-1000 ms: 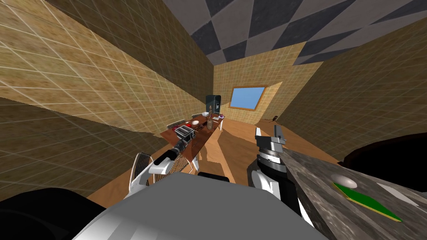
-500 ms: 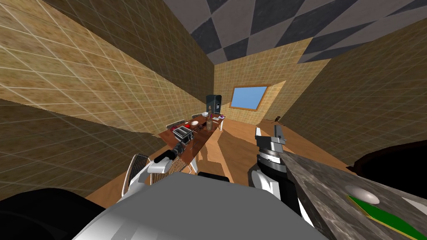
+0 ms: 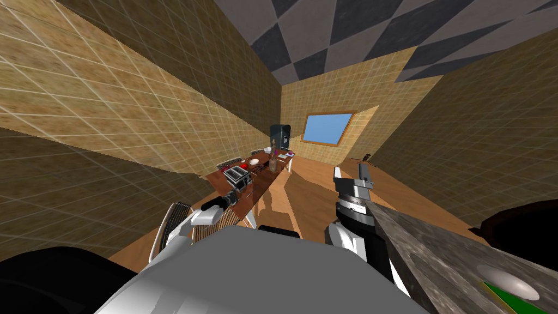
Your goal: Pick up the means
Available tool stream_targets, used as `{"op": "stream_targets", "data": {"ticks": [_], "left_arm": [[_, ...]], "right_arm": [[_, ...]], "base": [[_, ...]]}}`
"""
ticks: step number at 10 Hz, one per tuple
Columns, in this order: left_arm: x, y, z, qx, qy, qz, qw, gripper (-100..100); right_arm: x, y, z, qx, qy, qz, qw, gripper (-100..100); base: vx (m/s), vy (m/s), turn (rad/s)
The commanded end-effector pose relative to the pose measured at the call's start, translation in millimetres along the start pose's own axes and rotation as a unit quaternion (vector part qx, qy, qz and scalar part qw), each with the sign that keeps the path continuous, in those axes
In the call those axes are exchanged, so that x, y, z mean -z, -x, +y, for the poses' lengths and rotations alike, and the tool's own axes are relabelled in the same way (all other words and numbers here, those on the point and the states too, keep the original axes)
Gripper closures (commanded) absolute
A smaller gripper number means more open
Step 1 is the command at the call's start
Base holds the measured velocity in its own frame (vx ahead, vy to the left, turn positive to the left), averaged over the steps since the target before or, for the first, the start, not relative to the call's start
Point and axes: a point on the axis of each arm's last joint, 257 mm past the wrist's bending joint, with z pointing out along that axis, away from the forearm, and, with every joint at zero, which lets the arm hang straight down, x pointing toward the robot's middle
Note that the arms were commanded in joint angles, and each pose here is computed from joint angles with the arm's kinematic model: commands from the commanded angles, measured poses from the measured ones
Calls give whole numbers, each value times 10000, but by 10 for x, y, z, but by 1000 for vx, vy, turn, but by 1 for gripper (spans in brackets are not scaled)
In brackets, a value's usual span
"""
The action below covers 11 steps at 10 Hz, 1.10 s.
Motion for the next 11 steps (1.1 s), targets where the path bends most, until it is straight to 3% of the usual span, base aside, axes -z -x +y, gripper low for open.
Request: {"op": "stream_targets", "data": {"ticks": [1, 2, 5, 8, 11], "left_arm": [[-5, 118, 120, 82, 257, -151, 9995, -100], [-21, 261, 193, 229, 443, -291, 9983, -100], [-5, 458, 391, 374, 866, -556, 9940, -100], [32, 748, 581, 643, 1320, -899, 9851, -100], [91, 910, 726, 766, 1654, -1131, 9767, -100]], "right_arm": [[0, 0, 0, 0, 0, 0, 10000, 0], [0, 0, 0, 0, 0, 0, 10000, 0], [0, 0, 0, 0, 0, 0, 10000, 0], [0, 0, 0, 0, 1, 0, 10000, 0], [0, 0, 0, 0, 0, 0, 10000, 0]], "base": [[98, -36, 31], [114, -33, 51], [94, -51, 42], [97, -66, 52], [99, -49, 44]]}}
